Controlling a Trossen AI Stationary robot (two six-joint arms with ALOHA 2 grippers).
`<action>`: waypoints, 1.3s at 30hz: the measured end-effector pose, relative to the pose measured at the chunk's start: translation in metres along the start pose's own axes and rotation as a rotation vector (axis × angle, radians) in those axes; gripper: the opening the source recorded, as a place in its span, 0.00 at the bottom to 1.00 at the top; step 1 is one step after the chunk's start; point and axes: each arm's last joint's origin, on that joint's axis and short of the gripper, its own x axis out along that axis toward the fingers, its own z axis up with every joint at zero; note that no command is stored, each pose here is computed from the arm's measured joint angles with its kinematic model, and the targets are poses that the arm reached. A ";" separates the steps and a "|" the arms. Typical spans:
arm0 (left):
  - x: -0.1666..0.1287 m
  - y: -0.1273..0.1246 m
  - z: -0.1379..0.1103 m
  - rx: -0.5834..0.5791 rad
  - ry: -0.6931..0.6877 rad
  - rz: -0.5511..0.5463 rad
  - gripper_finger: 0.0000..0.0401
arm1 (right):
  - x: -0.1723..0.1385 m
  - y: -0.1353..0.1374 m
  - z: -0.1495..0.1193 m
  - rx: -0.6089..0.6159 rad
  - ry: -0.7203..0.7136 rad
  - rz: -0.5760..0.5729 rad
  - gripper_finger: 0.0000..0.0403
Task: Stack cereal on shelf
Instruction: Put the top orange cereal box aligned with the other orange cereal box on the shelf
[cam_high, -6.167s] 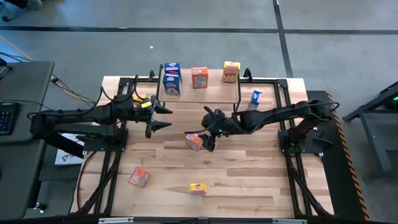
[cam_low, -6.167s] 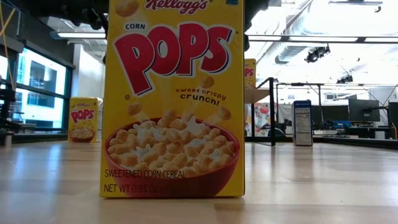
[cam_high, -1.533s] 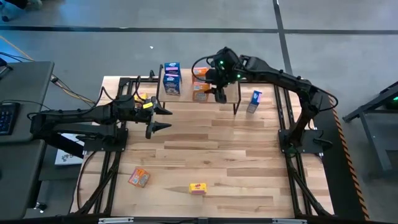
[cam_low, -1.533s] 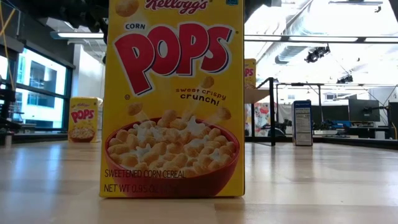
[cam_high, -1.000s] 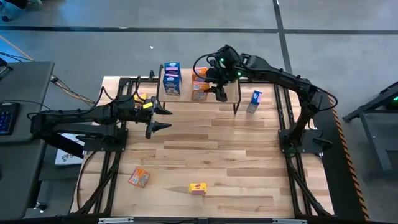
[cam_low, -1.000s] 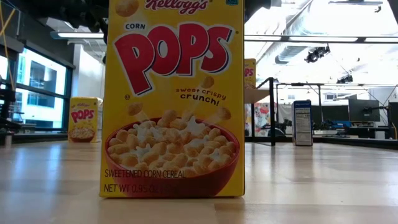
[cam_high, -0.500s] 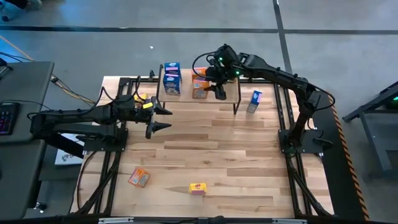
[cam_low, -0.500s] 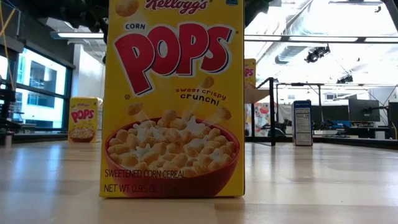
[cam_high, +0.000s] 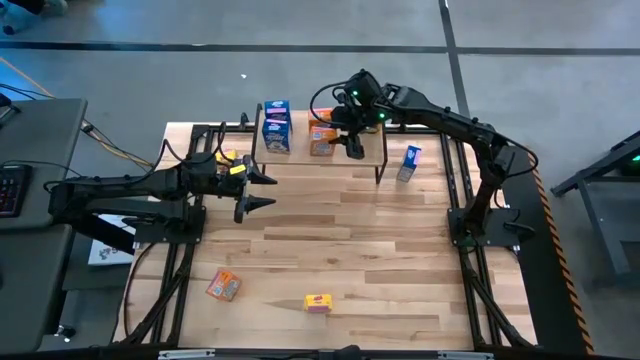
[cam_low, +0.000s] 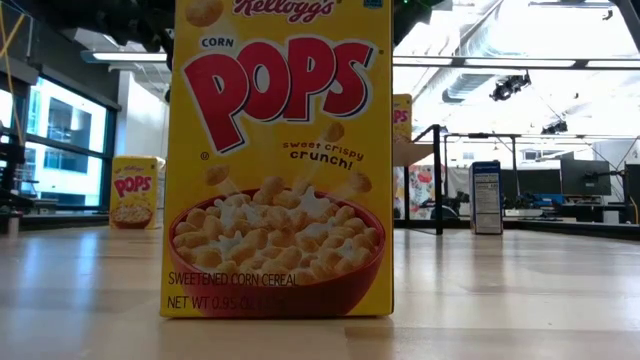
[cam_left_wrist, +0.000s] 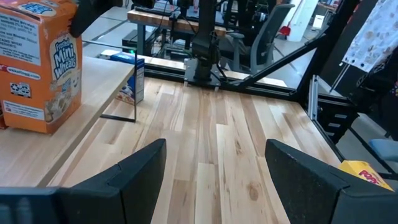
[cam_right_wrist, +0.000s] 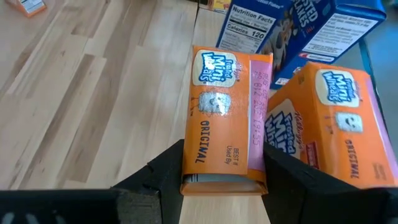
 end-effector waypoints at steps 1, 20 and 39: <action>0.000 0.000 0.000 0.000 0.000 0.000 0.66 | 0.000 0.000 0.000 0.001 0.000 0.002 0.41; 0.000 0.000 0.000 0.000 0.000 0.000 0.66 | 0.001 0.000 0.000 -0.002 0.019 -0.026 0.54; 0.000 0.000 0.000 0.000 0.000 0.000 0.66 | -0.015 0.001 0.005 -0.005 0.018 -0.096 0.63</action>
